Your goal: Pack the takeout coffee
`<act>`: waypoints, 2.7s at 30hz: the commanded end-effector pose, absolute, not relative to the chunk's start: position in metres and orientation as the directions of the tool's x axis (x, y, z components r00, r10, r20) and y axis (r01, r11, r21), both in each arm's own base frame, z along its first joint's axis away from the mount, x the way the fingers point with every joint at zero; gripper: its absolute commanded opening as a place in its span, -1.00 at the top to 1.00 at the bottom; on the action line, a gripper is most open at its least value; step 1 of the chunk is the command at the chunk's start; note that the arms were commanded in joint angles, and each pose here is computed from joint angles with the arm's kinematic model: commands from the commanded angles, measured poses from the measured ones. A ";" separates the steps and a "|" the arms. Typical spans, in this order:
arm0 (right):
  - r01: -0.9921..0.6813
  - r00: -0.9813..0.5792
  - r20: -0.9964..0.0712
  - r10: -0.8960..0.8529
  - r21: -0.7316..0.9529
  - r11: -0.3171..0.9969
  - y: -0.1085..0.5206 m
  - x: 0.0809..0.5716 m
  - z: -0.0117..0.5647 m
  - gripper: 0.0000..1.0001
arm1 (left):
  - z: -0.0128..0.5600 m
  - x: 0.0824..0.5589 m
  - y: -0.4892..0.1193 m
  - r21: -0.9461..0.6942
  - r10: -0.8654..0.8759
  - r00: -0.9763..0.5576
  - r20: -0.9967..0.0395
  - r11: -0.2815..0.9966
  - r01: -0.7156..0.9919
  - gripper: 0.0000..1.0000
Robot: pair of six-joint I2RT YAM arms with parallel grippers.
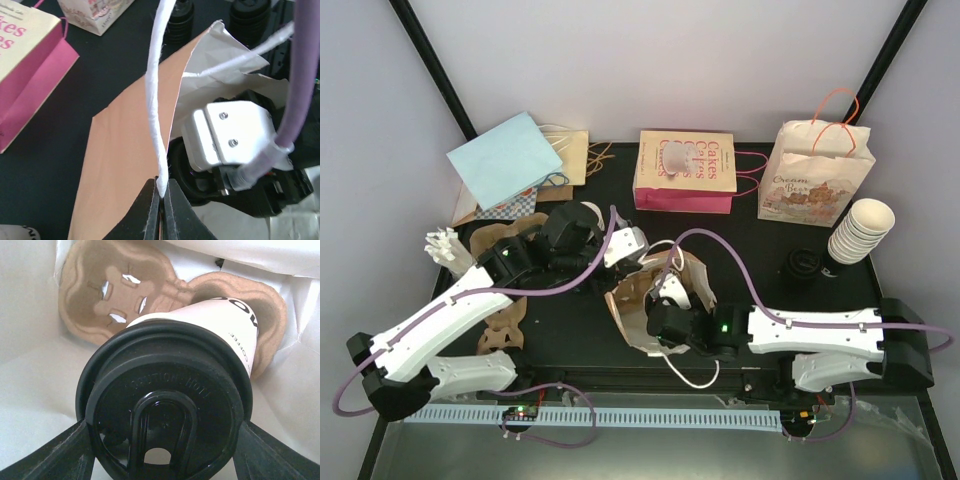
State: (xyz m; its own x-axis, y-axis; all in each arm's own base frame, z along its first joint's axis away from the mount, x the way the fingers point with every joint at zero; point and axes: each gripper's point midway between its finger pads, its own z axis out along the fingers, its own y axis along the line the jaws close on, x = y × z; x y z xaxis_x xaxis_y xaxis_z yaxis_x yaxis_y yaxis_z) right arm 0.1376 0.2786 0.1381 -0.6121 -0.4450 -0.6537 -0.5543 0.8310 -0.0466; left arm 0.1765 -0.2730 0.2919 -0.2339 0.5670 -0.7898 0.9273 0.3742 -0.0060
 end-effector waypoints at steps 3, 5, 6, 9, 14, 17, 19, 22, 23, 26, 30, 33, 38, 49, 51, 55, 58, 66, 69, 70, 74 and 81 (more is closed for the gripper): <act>-0.477 -0.606 -0.716 -0.346 -0.021 0.879 0.270 0.137 0.139 -0.18 | 0.314 0.151 -0.289 -0.043 0.458 -0.179 -0.871 0.293 0.955 0.97; -0.453 -0.601 -0.727 -0.331 -0.030 0.891 0.266 0.136 0.138 -0.28 | 0.310 0.145 -0.289 -0.057 0.457 -0.190 -0.869 0.289 0.956 0.97; -0.433 -0.605 -0.732 -0.315 -0.030 0.901 0.263 0.136 0.137 -0.32 | 0.308 0.143 -0.290 -0.066 0.459 -0.198 -0.866 0.287 0.956 0.97; -0.355 -0.633 -0.734 -0.246 -0.007 0.935 0.248 0.138 0.132 -0.53 | 0.305 0.137 -0.291 -0.102 0.449 -0.226 -0.864 0.285 0.953 0.97; -0.292 -0.670 -0.731 -0.131 0.097 0.951 0.237 0.136 0.129 -0.85 | 0.302 0.125 -0.297 -0.130 0.441 -0.236 -0.866 0.258 0.957 0.97; -0.251 -0.689 -0.719 -0.089 0.122 0.960 0.231 0.135 0.126 -0.93 | 0.299 0.121 -0.300 -0.140 0.446 -0.243 -0.861 0.251 0.958 0.97; -0.222 -0.700 -0.711 -0.067 0.127 0.967 0.228 0.135 0.124 -0.98 | 0.297 0.120 -0.302 -0.145 0.447 -0.247 -0.860 0.249 0.958 0.97; -0.165 -0.715 -0.699 -0.019 0.142 0.976 0.220 0.135 0.117 -1.00 | 0.297 0.117 -0.305 -0.159 0.445 -0.255 -0.859 0.242 0.957 0.97; -0.158 -0.719 -0.695 -0.006 0.154 0.975 0.219 0.134 0.114 -1.00 | 0.297 0.116 -0.306 -0.163 0.444 -0.256 -0.859 0.238 0.957 0.97; -0.156 -0.729 -0.684 0.024 0.201 0.967 0.221 0.133 0.112 -1.00 | 0.296 0.113 -0.309 -0.168 0.443 -0.258 -0.859 0.232 0.958 0.97; -0.134 -0.740 -0.670 0.065 0.242 0.961 0.218 0.135 0.115 -1.00 | 0.292 0.112 -0.309 -0.175 0.447 -0.266 -0.854 0.236 0.956 0.97; -0.118 -0.749 -0.656 0.089 0.265 0.957 0.216 0.138 0.117 -1.00 | 0.291 0.111 -0.310 -0.176 0.447 -0.267 -0.854 0.236 0.956 0.97; -0.097 -0.754 -0.647 0.115 0.283 0.954 0.214 0.142 0.124 -1.00 | 0.293 0.111 -0.310 -0.173 0.443 -0.264 -0.857 0.235 0.956 0.97; -0.048 -0.776 -0.614 0.144 0.284 0.958 0.215 0.150 0.125 -1.00 | 0.291 0.106 -0.312 -0.181 0.450 -0.263 -0.854 0.217 0.959 0.97; -0.034 -0.777 -0.610 0.155 0.287 0.957 0.215 0.152 0.124 -1.00 | 0.290 0.105 -0.312 -0.183 0.451 -0.264 -0.853 0.214 0.959 0.97; -0.030 -0.776 -0.611 0.158 0.285 0.958 0.217 0.154 0.124 -1.00 | 0.288 0.103 -0.312 -0.189 0.452 -0.266 -0.851 0.209 0.959 0.97; -0.029 -0.774 -0.617 0.142 0.258 0.966 0.217 0.156 0.125 -1.00 | 0.288 0.103 -0.312 -0.190 0.448 -0.268 -0.853 0.210 0.959 0.97; -0.033 -0.793 -0.608 0.035 0.100 0.994 0.213 0.156 0.118 -1.00 | 0.289 0.105 -0.312 -0.182 0.447 -0.263 -0.855 0.217 0.959 0.97; -0.030 -0.791 -0.611 0.039 0.102 0.994 0.211 0.156 0.119 -1.00 | 0.289 0.105 -0.311 -0.178 0.446 -0.261 -0.856 0.219 0.959 0.97; -0.030 -0.789 -0.613 0.045 0.112 0.993 0.210 0.156 0.120 -0.98 | 0.289 0.105 -0.311 -0.177 0.446 -0.262 -0.856 0.222 0.959 0.97; -0.043 -0.781 -0.621 0.064 0.156 0.987 0.210 0.155 0.123 -0.74 | 0.288 0.106 -0.310 -0.172 0.451 -0.260 -0.854 0.227 0.959 0.97; -0.056 -0.778 -0.624 0.073 0.184 0.981 0.209 0.154 0.127 -0.51 | 0.288 0.107 -0.311 -0.171 0.451 -0.260 -0.854 0.229 0.958 0.97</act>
State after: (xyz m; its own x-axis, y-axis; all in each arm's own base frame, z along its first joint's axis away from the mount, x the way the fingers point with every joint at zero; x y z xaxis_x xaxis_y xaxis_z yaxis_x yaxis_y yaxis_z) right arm 0.1512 0.2241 0.1289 -0.7838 0.0401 -0.6197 -0.1057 0.9747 0.1967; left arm 0.1217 -0.3133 0.2808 -0.2677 0.4514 -0.8512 0.9487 0.2779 -0.1510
